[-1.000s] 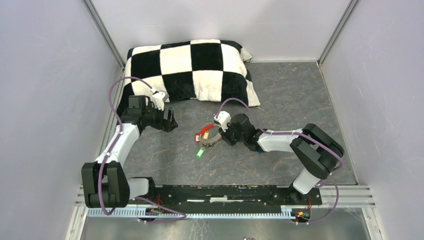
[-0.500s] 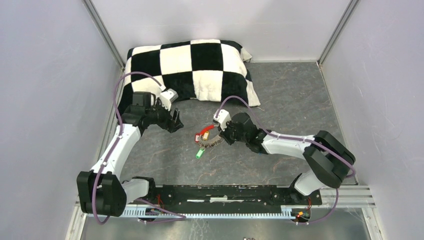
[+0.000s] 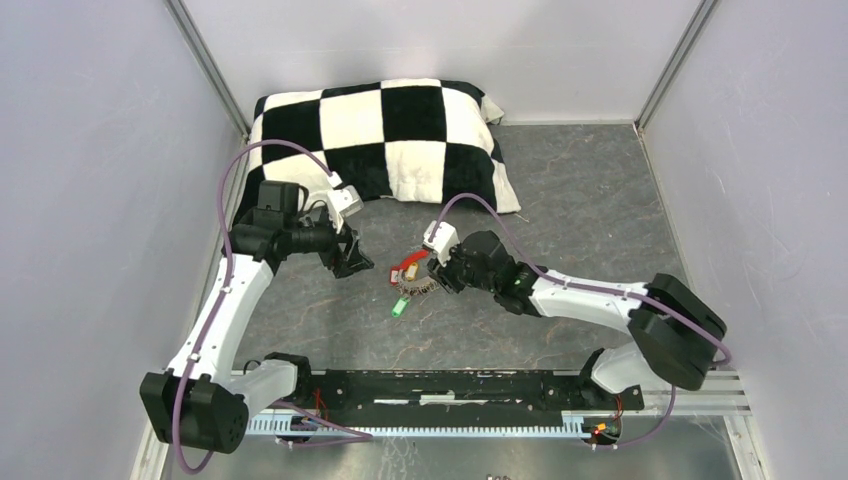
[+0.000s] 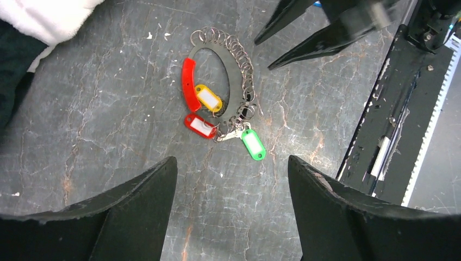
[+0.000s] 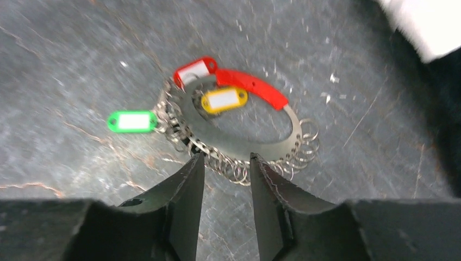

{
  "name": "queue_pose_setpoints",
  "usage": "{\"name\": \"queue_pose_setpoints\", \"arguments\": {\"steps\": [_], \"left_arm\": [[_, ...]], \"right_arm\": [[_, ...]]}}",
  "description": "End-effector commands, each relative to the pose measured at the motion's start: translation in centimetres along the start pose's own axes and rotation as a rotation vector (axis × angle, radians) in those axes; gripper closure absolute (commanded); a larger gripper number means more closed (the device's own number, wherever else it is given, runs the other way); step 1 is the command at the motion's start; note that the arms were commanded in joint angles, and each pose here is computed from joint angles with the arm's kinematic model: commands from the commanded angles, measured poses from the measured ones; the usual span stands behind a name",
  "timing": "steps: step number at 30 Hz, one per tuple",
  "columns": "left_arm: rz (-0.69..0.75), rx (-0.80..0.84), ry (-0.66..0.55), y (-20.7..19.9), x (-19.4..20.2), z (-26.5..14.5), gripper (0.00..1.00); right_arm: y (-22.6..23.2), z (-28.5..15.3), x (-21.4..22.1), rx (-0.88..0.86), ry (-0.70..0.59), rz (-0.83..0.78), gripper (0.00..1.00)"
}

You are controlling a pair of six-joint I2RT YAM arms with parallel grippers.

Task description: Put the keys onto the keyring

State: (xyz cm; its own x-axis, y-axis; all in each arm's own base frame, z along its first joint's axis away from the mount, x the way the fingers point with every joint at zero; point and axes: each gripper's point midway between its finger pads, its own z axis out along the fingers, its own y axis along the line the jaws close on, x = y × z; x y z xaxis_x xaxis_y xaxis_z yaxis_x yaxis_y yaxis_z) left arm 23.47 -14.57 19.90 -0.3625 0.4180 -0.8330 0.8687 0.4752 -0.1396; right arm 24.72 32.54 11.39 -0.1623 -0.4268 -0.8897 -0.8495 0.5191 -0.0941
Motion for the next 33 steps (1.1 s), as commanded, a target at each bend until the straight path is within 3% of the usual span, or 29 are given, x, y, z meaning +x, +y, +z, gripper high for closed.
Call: {"name": "queue_pose_setpoints", "arguments": {"steps": [1, 6, 9, 24, 33], "left_arm": [[0.041, 0.07, -0.025, -1.1, -0.8, -0.1, 0.19], [0.066, 0.073, -0.022, -1.6, 0.1, -0.1, 0.18], [0.081, 0.077, -0.023, -1.8, 0.4, -0.1, 0.18], [0.113, 0.077, 0.011, -1.8, 1.5, 0.4, 0.23], [0.138, 0.069, 0.008, -1.8, 1.4, 0.3, 0.24]], "right_arm": [[-1.6, 1.3, 4.2, 0.059, 0.133, 0.013, 0.56], [-3.4, 2.0, 6.3, 0.067, 0.178, 0.056, 0.55], [-3.8, 2.6, 7.1, 0.044, 0.199, 0.083, 0.61], [-2.2, 3.1, 6.5, -0.044, 0.151, 0.127, 0.65], [-2.5, 4.2, 7.2, -0.025, 0.182, 0.13, 0.77]]}}
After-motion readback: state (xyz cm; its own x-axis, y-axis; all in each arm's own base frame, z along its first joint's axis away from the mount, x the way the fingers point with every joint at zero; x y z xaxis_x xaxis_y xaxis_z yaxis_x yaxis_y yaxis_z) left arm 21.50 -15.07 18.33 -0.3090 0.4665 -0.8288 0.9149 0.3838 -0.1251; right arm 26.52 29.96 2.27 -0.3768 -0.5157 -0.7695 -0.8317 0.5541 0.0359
